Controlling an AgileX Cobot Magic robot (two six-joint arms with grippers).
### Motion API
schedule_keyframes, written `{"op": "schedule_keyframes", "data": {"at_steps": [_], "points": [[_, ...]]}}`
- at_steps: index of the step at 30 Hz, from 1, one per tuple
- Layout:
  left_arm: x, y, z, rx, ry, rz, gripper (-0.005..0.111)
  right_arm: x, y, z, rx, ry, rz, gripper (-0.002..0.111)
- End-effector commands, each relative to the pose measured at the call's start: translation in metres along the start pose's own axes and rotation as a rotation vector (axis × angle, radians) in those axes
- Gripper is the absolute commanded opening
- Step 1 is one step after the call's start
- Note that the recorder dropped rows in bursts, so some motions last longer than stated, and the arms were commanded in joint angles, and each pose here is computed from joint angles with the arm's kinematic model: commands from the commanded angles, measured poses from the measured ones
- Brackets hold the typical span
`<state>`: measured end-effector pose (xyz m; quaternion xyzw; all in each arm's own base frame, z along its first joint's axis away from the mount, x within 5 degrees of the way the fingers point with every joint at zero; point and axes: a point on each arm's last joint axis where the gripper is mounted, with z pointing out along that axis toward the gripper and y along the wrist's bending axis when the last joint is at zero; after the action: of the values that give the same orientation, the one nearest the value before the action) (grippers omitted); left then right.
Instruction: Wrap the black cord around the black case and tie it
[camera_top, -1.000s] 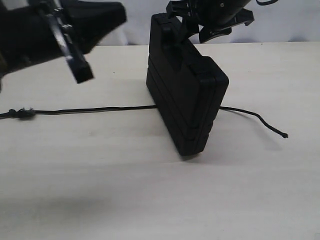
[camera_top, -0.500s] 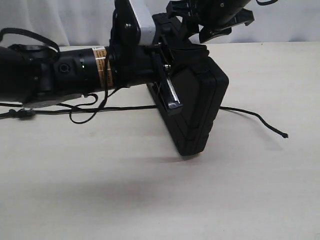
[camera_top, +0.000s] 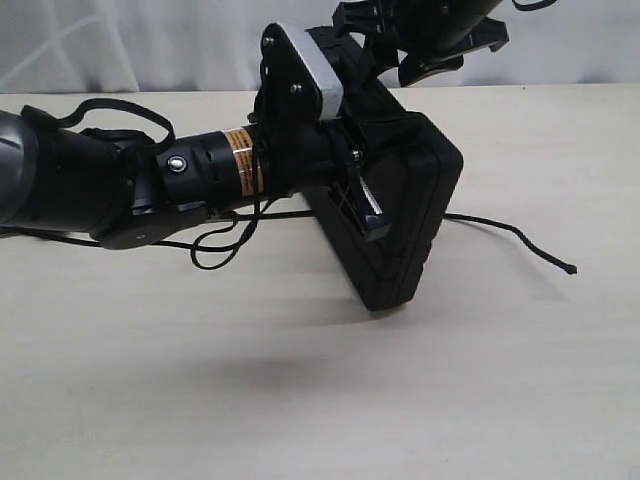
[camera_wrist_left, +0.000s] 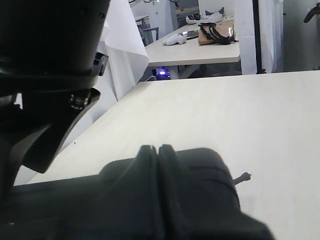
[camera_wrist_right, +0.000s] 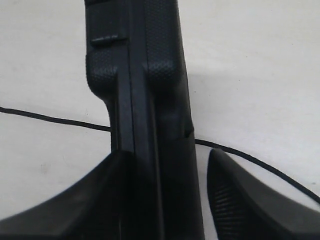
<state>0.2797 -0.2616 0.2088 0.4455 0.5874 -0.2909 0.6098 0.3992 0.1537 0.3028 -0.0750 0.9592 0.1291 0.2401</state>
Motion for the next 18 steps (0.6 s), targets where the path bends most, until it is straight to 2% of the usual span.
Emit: {"op": "schedule_keyframes", "data": {"at_steps": [1,13,16,18], "points": [[0.0058,-0.0008,0.0011,0.003,0.048,0.005,0.000,0.0078,-0.0099,0.0188,0.057,0.074,-0.034,0.047],[0.0073,-0.0011,0.0010,0.006,0.064,0.002,0.000,0.0109,-0.0083,0.0186,0.039,0.108,-0.016,0.046],[0.0065,-0.0013,0.0002,0.010,0.077,0.012,0.000,0.0130,-0.0083,0.0184,0.041,0.131,0.013,0.035],[0.0050,-0.0016,-0.0020,0.014,0.106,0.008,0.000,0.0135,-0.0084,0.0183,0.042,0.136,0.016,0.025]]}}
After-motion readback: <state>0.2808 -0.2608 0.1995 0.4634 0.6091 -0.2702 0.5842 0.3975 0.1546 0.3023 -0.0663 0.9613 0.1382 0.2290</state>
